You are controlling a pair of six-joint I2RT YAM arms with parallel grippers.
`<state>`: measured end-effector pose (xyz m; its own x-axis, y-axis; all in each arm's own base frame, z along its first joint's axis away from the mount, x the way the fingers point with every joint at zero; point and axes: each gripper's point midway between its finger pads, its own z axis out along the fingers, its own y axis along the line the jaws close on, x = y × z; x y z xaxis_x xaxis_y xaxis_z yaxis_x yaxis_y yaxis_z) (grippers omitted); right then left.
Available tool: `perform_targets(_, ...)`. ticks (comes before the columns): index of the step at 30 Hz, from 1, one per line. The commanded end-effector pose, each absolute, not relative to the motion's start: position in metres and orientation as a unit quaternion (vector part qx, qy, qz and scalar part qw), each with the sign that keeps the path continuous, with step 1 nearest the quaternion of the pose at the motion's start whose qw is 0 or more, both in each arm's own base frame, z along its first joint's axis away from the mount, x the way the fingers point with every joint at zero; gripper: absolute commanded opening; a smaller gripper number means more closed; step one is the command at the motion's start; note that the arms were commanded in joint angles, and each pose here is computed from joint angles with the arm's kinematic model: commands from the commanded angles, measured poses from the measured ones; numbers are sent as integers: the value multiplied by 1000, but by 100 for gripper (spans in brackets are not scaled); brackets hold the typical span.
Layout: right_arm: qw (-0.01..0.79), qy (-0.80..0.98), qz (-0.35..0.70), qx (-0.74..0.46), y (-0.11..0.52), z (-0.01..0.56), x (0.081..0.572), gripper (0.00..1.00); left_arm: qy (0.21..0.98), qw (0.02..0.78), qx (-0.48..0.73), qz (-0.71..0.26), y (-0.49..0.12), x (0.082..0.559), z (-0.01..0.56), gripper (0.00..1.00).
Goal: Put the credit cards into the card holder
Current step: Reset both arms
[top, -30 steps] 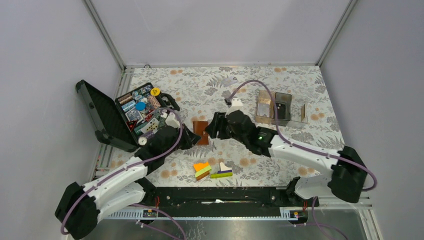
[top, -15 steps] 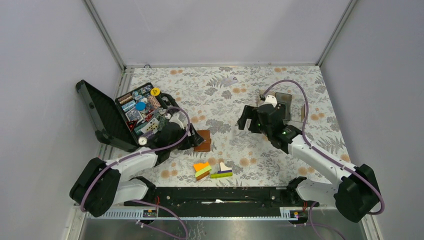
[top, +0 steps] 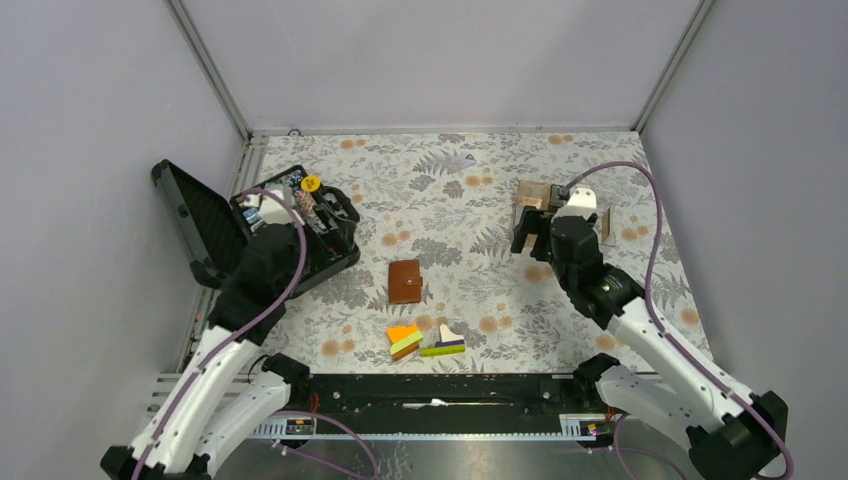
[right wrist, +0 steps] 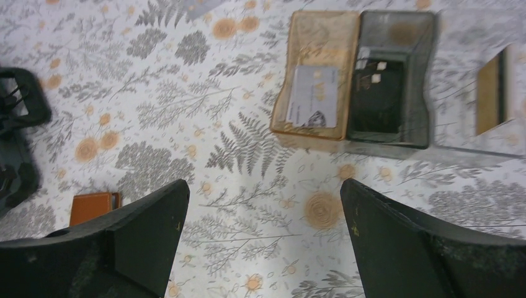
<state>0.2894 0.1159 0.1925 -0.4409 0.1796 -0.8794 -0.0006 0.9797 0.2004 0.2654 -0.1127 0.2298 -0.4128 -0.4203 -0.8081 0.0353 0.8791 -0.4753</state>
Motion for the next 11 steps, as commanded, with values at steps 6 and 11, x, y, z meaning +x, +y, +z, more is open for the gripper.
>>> perform_targets(6, 606, 791, 34, 70, 74, 227, 279, 99, 816, 557, -106, -115, -65, 244, 244, 99)
perform_targets(11, 596, 799, 28, 73, 75, 226, 280, 100, 811, 566, -91, -119, -65, 241, 253, 99)
